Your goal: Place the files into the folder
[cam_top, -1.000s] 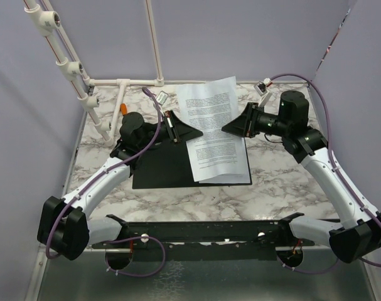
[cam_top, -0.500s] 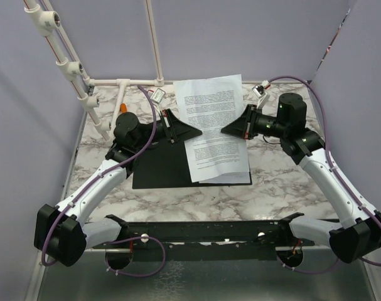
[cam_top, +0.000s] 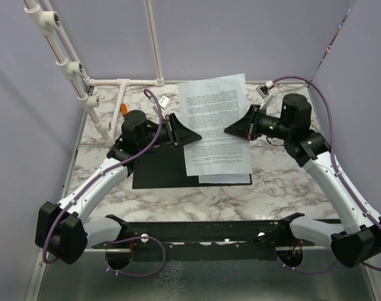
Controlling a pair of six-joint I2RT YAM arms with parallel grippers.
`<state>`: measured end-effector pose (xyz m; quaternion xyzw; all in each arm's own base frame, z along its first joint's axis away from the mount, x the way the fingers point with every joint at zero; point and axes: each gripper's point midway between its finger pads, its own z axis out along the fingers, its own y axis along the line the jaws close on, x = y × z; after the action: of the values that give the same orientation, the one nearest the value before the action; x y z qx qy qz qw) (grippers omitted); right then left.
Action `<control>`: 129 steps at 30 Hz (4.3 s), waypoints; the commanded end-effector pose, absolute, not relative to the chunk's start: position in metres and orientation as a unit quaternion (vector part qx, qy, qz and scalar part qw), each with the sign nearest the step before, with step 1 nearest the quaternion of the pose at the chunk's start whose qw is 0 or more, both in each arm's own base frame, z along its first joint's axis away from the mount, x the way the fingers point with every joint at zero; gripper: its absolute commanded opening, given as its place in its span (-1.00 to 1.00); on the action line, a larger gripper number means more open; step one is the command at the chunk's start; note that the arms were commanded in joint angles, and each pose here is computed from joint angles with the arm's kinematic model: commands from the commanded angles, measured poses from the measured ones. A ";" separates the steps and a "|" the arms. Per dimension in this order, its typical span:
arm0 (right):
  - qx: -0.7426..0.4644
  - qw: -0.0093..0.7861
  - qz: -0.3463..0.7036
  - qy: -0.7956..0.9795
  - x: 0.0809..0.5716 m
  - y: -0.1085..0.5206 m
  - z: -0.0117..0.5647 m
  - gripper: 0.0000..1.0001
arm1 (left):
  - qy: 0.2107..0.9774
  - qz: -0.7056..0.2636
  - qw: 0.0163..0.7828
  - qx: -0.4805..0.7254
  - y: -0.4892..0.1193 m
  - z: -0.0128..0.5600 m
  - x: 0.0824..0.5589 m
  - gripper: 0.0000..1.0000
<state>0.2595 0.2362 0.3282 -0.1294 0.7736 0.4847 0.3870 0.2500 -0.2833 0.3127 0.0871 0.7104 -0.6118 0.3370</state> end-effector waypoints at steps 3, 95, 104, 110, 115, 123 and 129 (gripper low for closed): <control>-0.129 0.396 0.424 0.804 0.266 0.222 0.318 -0.99 | 0.787 -0.498 0.360 0.058 -0.262 0.268 0.280 0.07; 0.051 0.126 0.355 0.925 0.358 0.176 0.029 -0.99 | 0.965 -0.151 0.202 -0.068 -0.180 0.036 0.315 0.98; 0.045 0.128 0.355 0.925 0.361 0.180 0.032 -0.96 | 0.966 -0.150 0.201 -0.066 -0.180 0.035 0.315 0.98; 0.044 0.129 0.352 0.926 0.360 0.180 0.033 -0.78 | 0.966 -0.150 0.201 -0.066 -0.180 0.034 0.316 0.98; 0.043 0.132 0.344 0.929 0.359 0.179 0.034 -0.54 | 0.966 -0.149 0.201 -0.065 -0.180 0.034 0.316 0.98; 0.048 0.147 0.314 0.937 0.363 0.170 0.039 -0.15 | 0.966 -0.148 0.203 -0.064 -0.179 0.034 0.315 0.98; 0.057 0.169 0.263 0.948 0.368 0.153 0.046 0.09 | 0.965 -0.147 0.206 -0.065 -0.178 0.036 0.315 0.98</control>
<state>0.3597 0.1691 0.0342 0.0547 0.9372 0.3147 0.1398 0.3178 -0.1859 0.0400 -0.0645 0.9629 -0.1627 0.2055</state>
